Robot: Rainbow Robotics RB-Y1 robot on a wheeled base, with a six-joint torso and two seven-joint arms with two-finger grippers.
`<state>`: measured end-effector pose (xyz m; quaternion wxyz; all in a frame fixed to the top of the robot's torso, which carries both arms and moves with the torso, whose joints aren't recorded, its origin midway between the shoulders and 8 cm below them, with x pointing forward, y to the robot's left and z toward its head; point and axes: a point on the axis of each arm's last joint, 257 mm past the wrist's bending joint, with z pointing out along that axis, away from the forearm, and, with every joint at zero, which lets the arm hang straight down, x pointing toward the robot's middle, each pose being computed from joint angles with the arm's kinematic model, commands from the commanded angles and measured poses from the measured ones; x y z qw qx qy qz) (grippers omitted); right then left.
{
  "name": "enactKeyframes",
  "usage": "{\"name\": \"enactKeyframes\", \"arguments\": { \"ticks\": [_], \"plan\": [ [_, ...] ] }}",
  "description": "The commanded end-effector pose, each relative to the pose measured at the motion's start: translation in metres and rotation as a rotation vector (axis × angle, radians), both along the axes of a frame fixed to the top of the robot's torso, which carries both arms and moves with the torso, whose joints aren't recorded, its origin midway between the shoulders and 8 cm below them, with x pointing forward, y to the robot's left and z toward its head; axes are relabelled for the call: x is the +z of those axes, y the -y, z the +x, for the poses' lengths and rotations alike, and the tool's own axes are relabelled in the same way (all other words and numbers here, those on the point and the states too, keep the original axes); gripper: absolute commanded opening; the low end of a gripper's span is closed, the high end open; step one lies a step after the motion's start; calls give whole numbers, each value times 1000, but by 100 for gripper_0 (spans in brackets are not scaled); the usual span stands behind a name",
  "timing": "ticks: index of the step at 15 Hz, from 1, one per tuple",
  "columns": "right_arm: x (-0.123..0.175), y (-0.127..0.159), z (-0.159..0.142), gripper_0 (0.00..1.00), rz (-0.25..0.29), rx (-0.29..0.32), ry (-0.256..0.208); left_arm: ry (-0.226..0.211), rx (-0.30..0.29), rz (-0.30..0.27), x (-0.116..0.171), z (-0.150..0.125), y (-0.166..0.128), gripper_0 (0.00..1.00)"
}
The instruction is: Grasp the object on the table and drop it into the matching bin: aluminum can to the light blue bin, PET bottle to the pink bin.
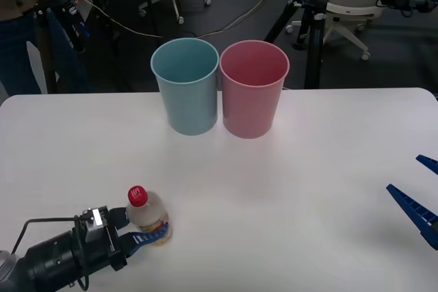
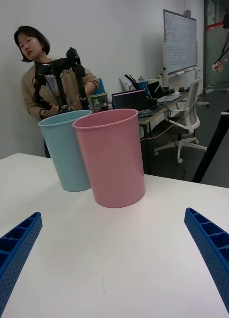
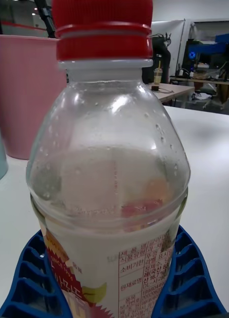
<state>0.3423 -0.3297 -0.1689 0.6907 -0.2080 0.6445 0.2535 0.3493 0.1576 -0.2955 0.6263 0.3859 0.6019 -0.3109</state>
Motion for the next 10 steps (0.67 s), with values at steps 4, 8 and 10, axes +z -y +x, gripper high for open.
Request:
{"name": "enactKeyframes", "arguments": {
  "ticks": [4,8,10],
  "plan": [
    [0,0,0,100,0,0,0,-5,14,-22,33,-12,-23,0],
    [0,0,0,100,0,0,0,-8,21,-32,60,-17,-42,0],
    [0,0,0,100,0,0,0,-38,23,-42,77,-26,-49,0]
  ]
}}
